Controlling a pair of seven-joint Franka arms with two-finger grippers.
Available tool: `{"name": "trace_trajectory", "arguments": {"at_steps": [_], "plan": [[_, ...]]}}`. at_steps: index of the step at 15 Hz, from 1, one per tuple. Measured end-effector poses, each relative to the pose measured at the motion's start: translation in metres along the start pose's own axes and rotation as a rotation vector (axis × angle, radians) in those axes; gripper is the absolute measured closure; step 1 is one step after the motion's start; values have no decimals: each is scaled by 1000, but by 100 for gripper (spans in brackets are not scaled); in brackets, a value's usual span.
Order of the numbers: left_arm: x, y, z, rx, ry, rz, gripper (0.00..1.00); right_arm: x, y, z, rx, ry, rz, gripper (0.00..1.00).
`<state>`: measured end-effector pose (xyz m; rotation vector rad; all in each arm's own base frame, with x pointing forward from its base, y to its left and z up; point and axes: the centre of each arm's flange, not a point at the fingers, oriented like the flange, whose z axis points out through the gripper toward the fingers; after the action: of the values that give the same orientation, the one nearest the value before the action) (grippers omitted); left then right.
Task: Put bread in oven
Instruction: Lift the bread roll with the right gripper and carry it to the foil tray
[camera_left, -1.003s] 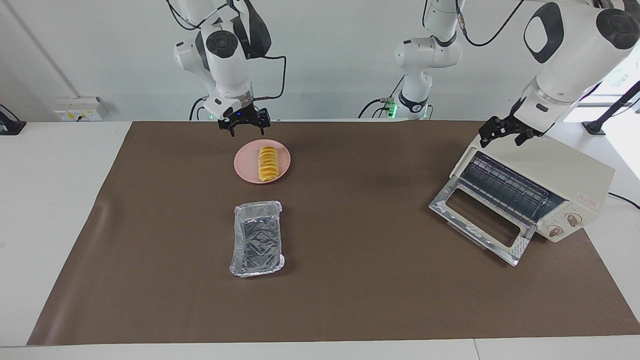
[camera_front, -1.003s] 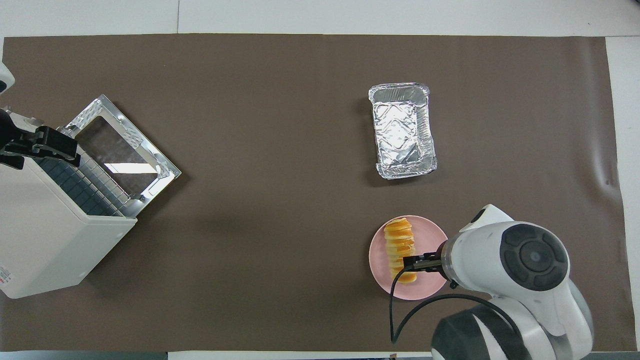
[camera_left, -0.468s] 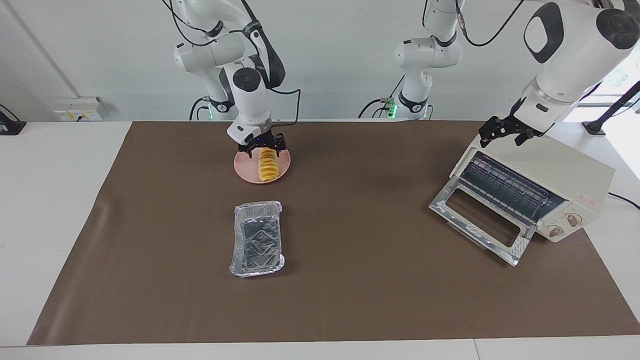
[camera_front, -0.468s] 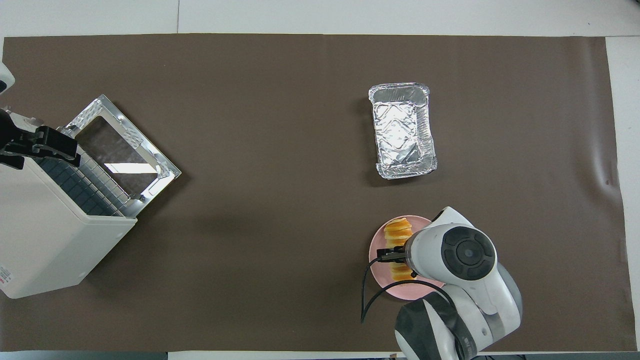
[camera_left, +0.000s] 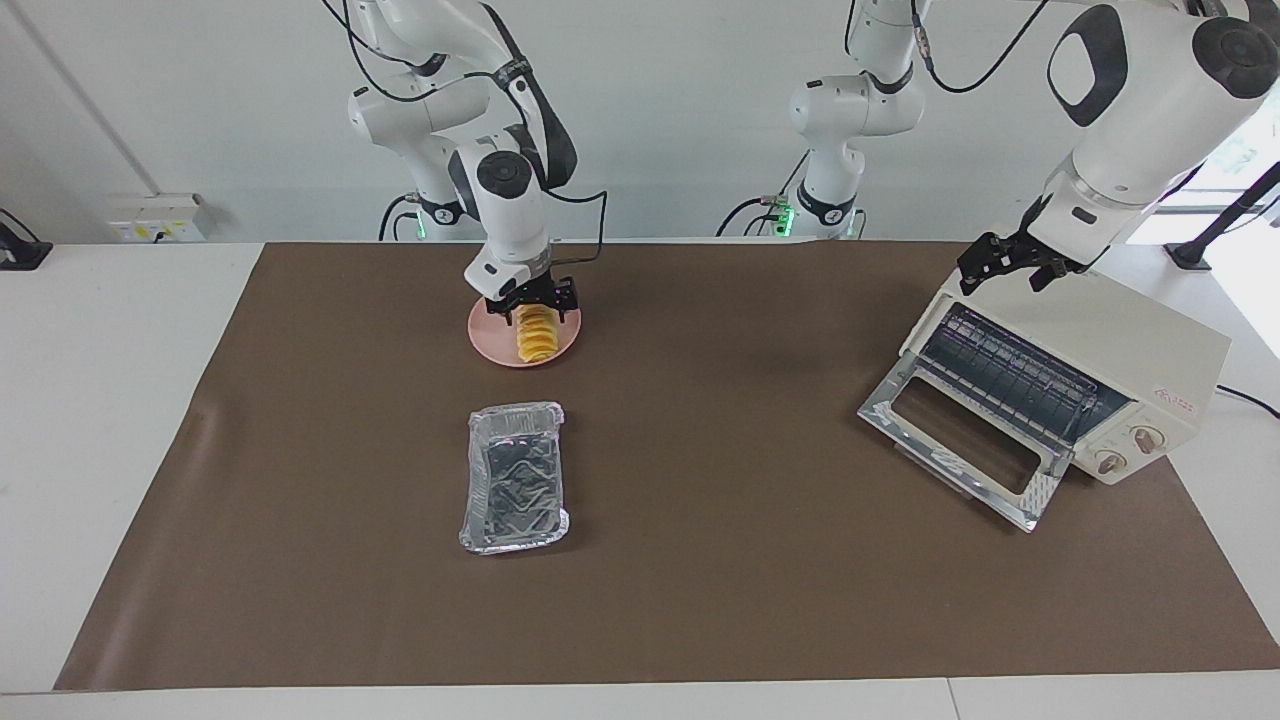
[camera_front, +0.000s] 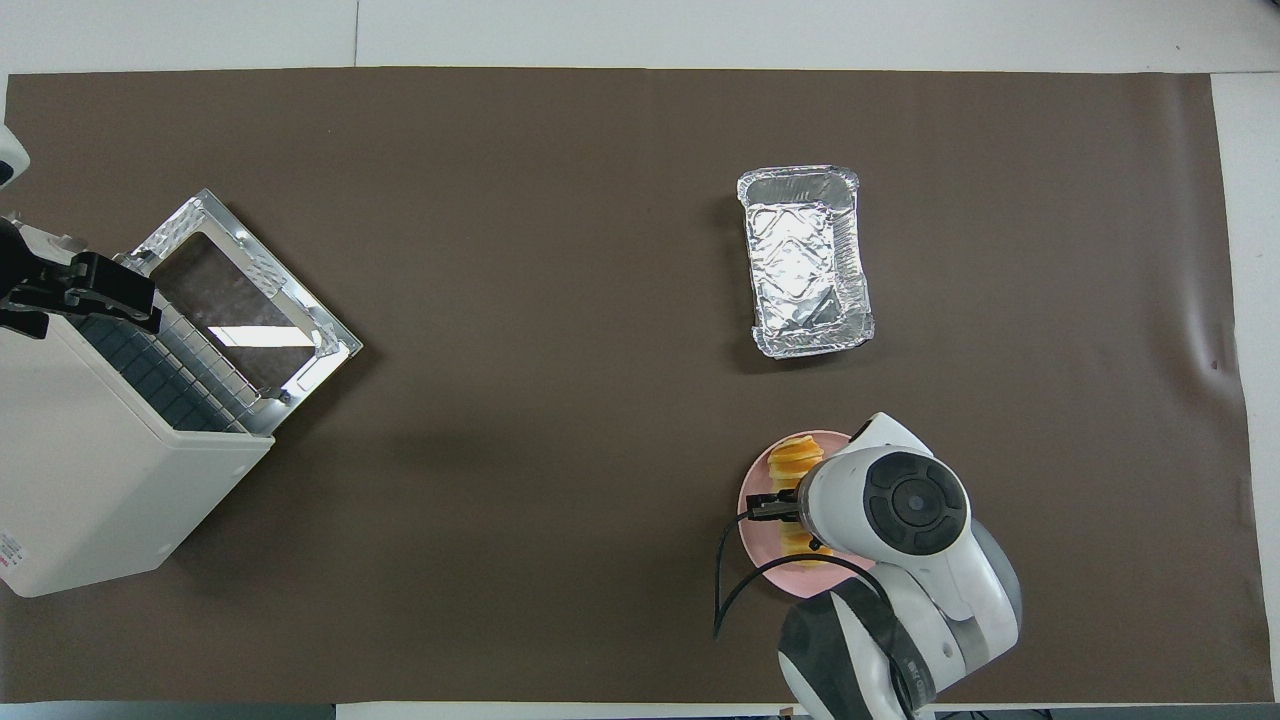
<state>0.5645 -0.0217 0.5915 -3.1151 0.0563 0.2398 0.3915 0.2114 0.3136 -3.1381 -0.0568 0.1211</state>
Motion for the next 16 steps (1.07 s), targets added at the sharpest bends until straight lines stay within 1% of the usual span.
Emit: {"name": "trace_trajectory", "arguments": {"at_steps": [1,3,5,7,8,10,12,13,14,16], "plan": [[0,0,0,0,0,0,0,0,0,1,-1,-2,0,12],[0,0,0,0,0,0,0,0,1,6,-2,-4,1,34],[0,0,0,0,0,0,0,1,0,8,3,7,1,56],[0,0,0,0,0,0,0,1,0,7,3,8,1,74],[0,0,0,0,0,0,0,2,0,7,4,10,1,78],[0,0,0,0,0,0,0,5,-2,2,5,11,0,81],[0,0,0,0,0,0,0,16,-8,-16,0,-8,-2,86],[0,0,0,0,0,0,0,24,-12,-34,-3,-20,0,90],[0,0,0,0,0,0,0,34,-14,-56,-4,-29,4,90],[0,0,0,0,0,0,0,53,-11,-99,3,-28,22,90]]}}
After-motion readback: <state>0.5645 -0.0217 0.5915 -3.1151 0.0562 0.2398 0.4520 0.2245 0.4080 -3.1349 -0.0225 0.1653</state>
